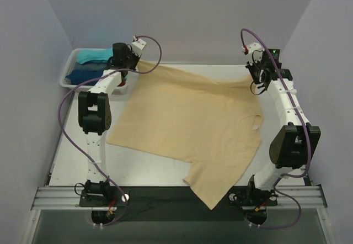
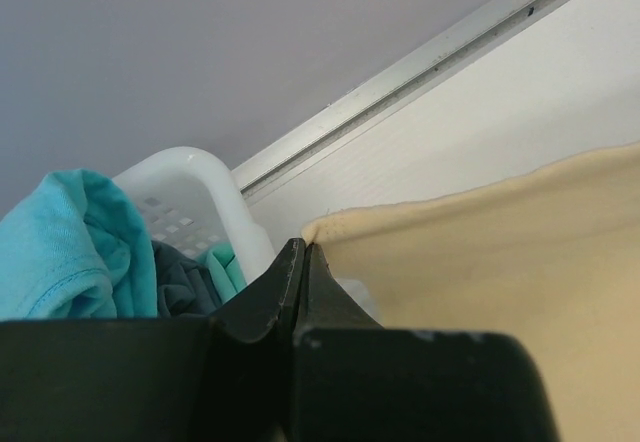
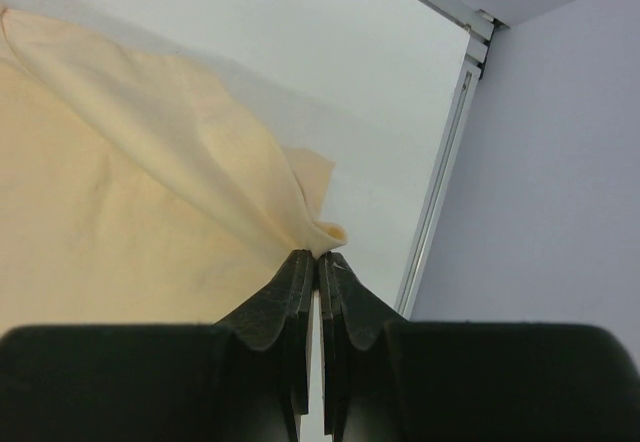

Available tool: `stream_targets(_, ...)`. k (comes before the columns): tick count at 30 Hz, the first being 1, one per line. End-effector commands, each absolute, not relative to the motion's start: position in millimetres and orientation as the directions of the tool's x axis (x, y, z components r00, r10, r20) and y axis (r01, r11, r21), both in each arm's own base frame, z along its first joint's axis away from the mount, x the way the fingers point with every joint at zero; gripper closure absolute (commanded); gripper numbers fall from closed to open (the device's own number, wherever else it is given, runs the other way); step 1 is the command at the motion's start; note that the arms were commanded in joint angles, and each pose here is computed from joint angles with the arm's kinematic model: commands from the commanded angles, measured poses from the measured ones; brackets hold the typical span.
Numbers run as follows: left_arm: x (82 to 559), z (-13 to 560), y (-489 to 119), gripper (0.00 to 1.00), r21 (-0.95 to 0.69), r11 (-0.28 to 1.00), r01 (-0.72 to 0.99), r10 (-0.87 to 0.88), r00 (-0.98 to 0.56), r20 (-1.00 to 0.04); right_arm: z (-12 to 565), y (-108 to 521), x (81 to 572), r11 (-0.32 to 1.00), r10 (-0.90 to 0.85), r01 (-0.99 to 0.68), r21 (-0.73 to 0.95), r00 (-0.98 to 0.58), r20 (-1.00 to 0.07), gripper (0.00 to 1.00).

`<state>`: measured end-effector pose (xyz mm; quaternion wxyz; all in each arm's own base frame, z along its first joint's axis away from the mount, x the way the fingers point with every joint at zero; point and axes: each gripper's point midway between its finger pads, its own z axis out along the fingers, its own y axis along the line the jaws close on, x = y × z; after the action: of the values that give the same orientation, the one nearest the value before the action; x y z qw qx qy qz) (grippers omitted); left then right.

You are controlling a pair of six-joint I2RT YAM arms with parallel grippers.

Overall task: Roll the t-shirts
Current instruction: Fold the T-shirt at the center of the board.

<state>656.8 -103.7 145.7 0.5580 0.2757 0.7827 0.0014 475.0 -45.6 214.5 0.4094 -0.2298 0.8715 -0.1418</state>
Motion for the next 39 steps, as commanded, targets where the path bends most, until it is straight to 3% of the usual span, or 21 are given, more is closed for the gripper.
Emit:
stream_targets(1,650.2,217.5,-98.8,1.0,0.358,0.833,0.422,0.437,-0.105,-0.893,222.1,-47.1,441.5,0.886,-0.457,-0.24,-0.398,-0.601,-0.656,1.0)
stream_targets(16,620.1,194.8,-90.4,1.0,0.363,0.8,0.478,0.481,-0.149,-0.864,194.2,-26.6,371.4,0.918,-0.394,-0.267,-0.292,-0.687,-0.61,1.0)
stream_targets(39,559.5,142.3,-85.2,1.0,0.368,0.721,0.587,0.584,-0.229,-0.779,171.3,-4.3,324.2,0.922,-0.386,-0.335,-0.197,-0.737,-0.555,1.0)
